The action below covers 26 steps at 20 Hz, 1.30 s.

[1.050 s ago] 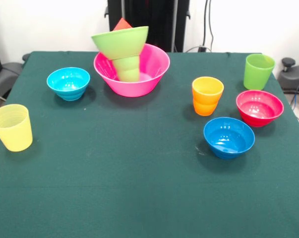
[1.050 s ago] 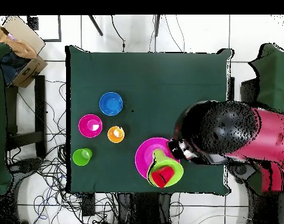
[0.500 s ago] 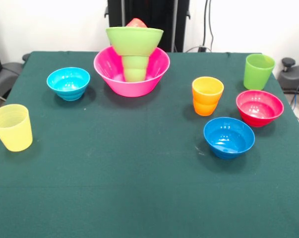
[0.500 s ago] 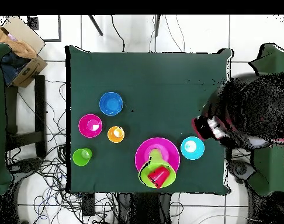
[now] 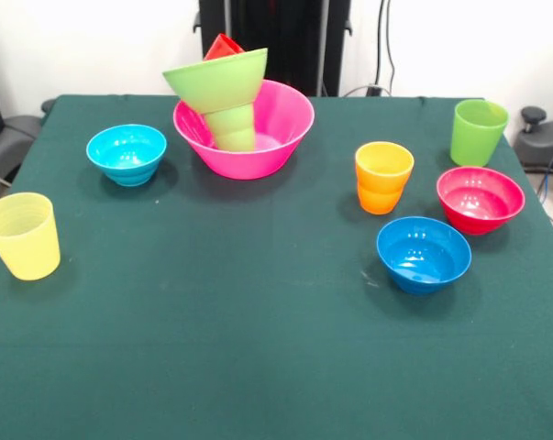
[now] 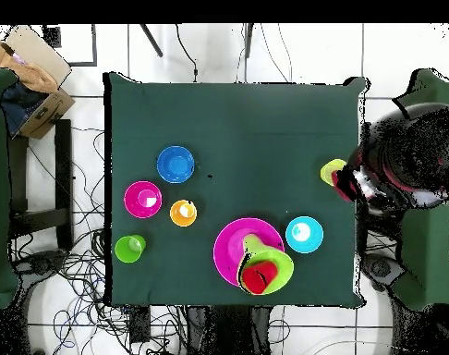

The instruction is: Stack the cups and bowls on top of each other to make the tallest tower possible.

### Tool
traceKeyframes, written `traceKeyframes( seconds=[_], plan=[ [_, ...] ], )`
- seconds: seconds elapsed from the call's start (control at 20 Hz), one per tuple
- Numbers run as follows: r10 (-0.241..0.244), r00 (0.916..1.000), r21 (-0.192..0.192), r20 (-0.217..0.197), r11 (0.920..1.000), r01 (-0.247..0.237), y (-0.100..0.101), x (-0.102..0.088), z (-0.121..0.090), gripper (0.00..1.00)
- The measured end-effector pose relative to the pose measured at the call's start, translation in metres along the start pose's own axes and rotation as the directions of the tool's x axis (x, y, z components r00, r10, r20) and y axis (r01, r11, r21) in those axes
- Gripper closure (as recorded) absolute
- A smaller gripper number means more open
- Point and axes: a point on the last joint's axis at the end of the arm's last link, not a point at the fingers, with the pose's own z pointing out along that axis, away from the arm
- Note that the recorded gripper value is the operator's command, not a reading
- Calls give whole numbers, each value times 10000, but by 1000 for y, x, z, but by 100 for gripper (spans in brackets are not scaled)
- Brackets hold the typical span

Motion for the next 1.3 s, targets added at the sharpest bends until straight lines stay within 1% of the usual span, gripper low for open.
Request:
traceKeyframes(
  seconds=[0.05,0.1,0.2,0.25,0.3,0.4,0.55,0.75,1.0,1.3],
  plan=[
    [30,10000,11,88,10000,-31,-5,0,7,0],
    [123,9993,64,359,9999,-126,-19,1,29,0],
    [182,9984,95,538,9998,-188,-28,1,44,0],
    [203,9981,96,589,9997,-209,-31,1,50,0],
    [245,9976,58,649,9997,-249,-37,3,63,0],
    [316,9978,-114,583,9995,-310,-42,7,75,0],
    [395,9983,-321,432,9988,-382,-45,13,81,0],
    [416,9985,-334,353,9986,-405,-50,15,86,0],
    [439,9986,-529,311,9977,-422,-53,16,99,0],
    [434,9986,-527,292,9977,-419,-53,17,101,0]
  ],
)
